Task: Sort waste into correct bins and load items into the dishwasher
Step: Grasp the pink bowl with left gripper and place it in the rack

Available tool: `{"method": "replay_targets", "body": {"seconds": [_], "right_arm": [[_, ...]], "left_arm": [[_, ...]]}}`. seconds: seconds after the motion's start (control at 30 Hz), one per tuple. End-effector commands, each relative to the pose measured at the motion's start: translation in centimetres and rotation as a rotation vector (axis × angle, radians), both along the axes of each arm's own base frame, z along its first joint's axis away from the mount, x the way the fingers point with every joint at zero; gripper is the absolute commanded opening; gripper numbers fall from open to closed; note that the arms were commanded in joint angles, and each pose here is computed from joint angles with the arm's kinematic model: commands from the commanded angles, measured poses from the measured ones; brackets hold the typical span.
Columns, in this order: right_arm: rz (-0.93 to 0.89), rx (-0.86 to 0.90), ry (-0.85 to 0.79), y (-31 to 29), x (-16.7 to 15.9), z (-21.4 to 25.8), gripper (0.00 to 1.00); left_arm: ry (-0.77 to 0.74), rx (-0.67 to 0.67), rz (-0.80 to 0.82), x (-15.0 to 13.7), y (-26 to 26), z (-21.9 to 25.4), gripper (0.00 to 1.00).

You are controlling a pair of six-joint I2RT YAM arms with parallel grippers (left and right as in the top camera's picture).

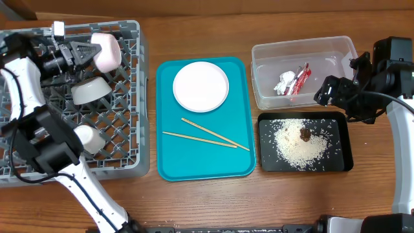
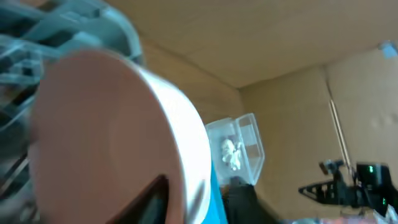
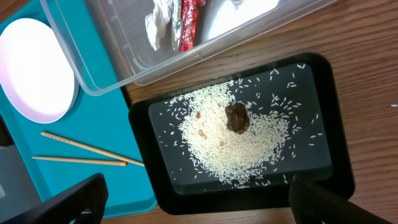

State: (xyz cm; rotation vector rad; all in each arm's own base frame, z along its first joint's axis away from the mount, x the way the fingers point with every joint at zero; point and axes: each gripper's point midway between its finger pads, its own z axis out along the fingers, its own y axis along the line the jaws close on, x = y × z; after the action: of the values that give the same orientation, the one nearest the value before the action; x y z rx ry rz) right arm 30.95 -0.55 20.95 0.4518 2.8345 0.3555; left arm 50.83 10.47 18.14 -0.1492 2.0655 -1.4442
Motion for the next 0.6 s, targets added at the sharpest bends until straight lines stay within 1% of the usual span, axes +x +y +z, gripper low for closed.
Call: {"method": "replay_targets", "body": {"seconds": [0.0,0.03,0.07,0.13,0.2,0.27,0.3,0.37,0.5,0.57], "right_arm": [[0.002,-0.006,-0.036,-0.1,0.4,1.0,0.95],[0.002,-0.006,-0.036,-0.1,0.4,1.0,0.95],[0.002,-0.006,-0.036,-0.1,0.4,1.0,0.95],[0.002,-0.006,-0.033,-0.1,0.3,1.0,0.95],[0.002,-0.006,-0.032,-0.1,0.3,1.0,0.95],[0.002,-0.006,-0.032,-0.1,0.3,1.0,0.95],[0.002,-0.006,-0.032,-0.1,0.3,1.0,0.95],[0.002,-0.006,-0.032,-0.1,0.3,1.0,0.95],[0.001,-0.009,-0.026,-0.2,0.1,1.0,0.96],[-0.004,-0.027,-0.020,-0.5,0.0,0.9,0.96]], "left_arm": [[0.079,0.072,0.055,-0.9,2.4,-1.7,0.61],[0.087,0.065,0.061,-1.1,2.7,-1.7,0.65],[0.091,0.051,0.067,-1.4,2.9,-1.5,0.72],[0.081,0.025,0.075,-1.8,3.3,-0.7,0.75],[0.050,0.020,0.078,-2.3,3.6,0.5,0.82],[0.018,0.045,0.080,-2.7,3.7,2.0,0.96],[0.004,0.062,0.082,-2.9,3.7,2.7,1.00],[-0.025,0.122,0.089,-3.2,3.6,4.4,1.00],[-0.065,0.285,0.111,-4.3,3.1,7.9,1.00],[-0.056,0.368,0.132,-5.0,2.6,9.5,1.00]]}}
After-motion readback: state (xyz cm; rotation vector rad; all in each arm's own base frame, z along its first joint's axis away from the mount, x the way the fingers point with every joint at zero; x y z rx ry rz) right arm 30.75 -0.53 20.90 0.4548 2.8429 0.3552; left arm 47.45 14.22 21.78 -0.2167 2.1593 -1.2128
